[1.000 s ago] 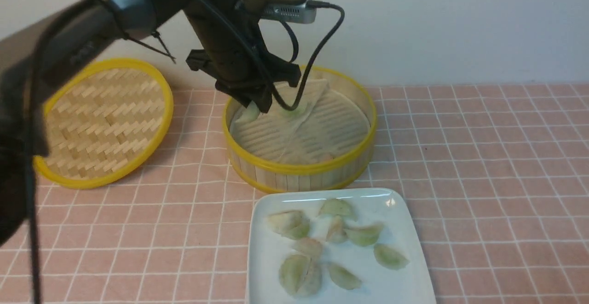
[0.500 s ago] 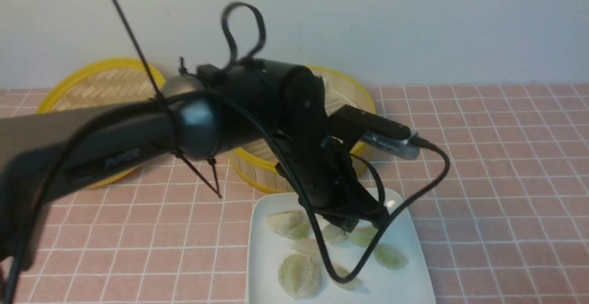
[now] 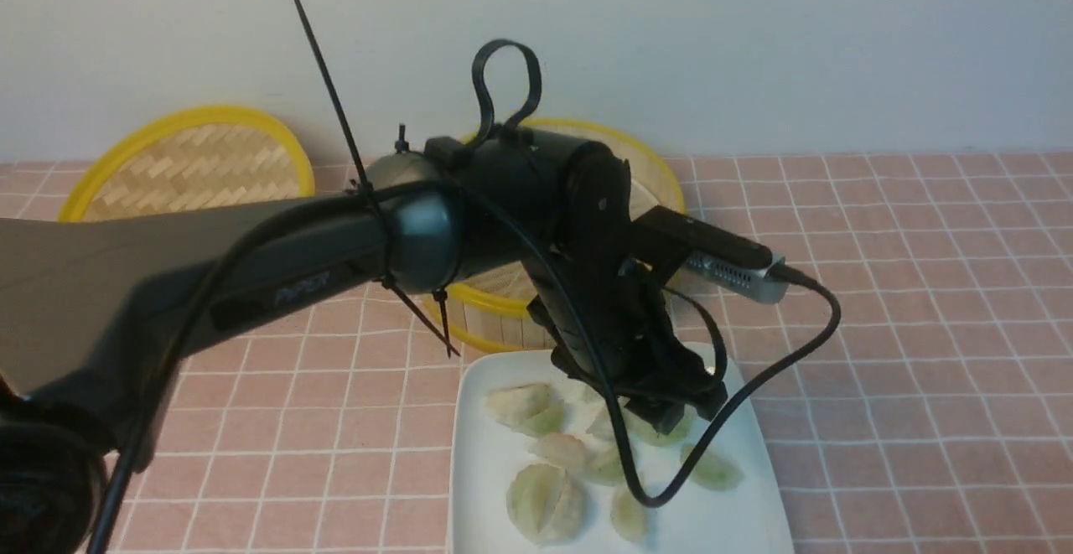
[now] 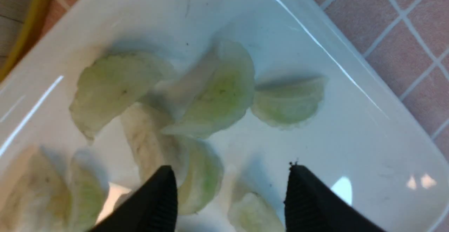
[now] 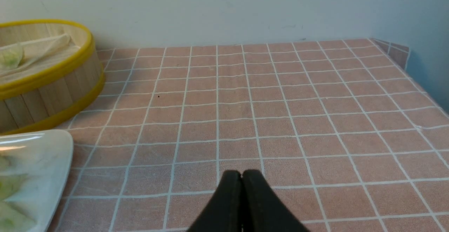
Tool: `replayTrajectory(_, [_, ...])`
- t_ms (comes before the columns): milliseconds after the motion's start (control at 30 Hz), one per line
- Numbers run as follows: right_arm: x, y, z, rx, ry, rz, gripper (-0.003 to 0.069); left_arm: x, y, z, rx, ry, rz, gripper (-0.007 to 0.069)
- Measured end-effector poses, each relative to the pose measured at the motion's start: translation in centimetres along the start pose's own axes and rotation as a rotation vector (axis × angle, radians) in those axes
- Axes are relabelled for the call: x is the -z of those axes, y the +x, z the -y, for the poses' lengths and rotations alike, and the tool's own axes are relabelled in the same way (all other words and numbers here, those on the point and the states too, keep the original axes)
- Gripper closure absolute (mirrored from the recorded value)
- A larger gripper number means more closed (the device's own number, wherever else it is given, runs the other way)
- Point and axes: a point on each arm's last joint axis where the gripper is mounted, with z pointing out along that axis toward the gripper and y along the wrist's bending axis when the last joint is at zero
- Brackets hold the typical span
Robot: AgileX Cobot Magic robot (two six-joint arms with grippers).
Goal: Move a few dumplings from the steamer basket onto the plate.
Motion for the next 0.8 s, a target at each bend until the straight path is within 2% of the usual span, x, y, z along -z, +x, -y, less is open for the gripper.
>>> replayTrajectory(133, [0.0,0.0,0.0,0.0,0.0,0.0,0.0673,6.4,-0.1,0.6,-0.045,-0.056,0.064,0.0533])
replayTrajectory(200, [0.0,0.0,0.0,0.0,0.0,0.0,0.0673,11.0,1.0,1.1,-0.047,-0.093,0.136,0.0603])
replayTrajectory(367, [0.0,0.0,0.0,0.0,0.0,0.0,0.0673,19.4,6.7,2.0,-0.038,-0.134,0.371,0.0631])
replayTrajectory(467, [0.0,0.0,0.0,0.0,0.0,0.0,0.0673,21.7,11.0,2.1,-0.032,-0.135,0.549,0.0631])
replayTrajectory(500, [0.0,0.0,0.0,0.0,0.0,0.0,0.0673,22.0,12.9,2.1,-0.02,-0.13,0.606,0.0631])
replayTrajectory(533, [0.0,0.0,0.0,0.0,0.0,0.0,0.0673,21.7,12.9,2.0,-0.02,-0.13,0.604,0.0631])
replayTrajectory(667, [0.0,0.0,0.0,0.0,0.0,0.0,0.0673,21.3,18.4,1.6,0.021,-0.089,0.839,0.0631])
replayTrajectory(800, [0.0,0.0,0.0,0.0,0.0,0.0,0.0673,19.6,21.9,1.1,0.027,-0.07,0.948,0.0631])
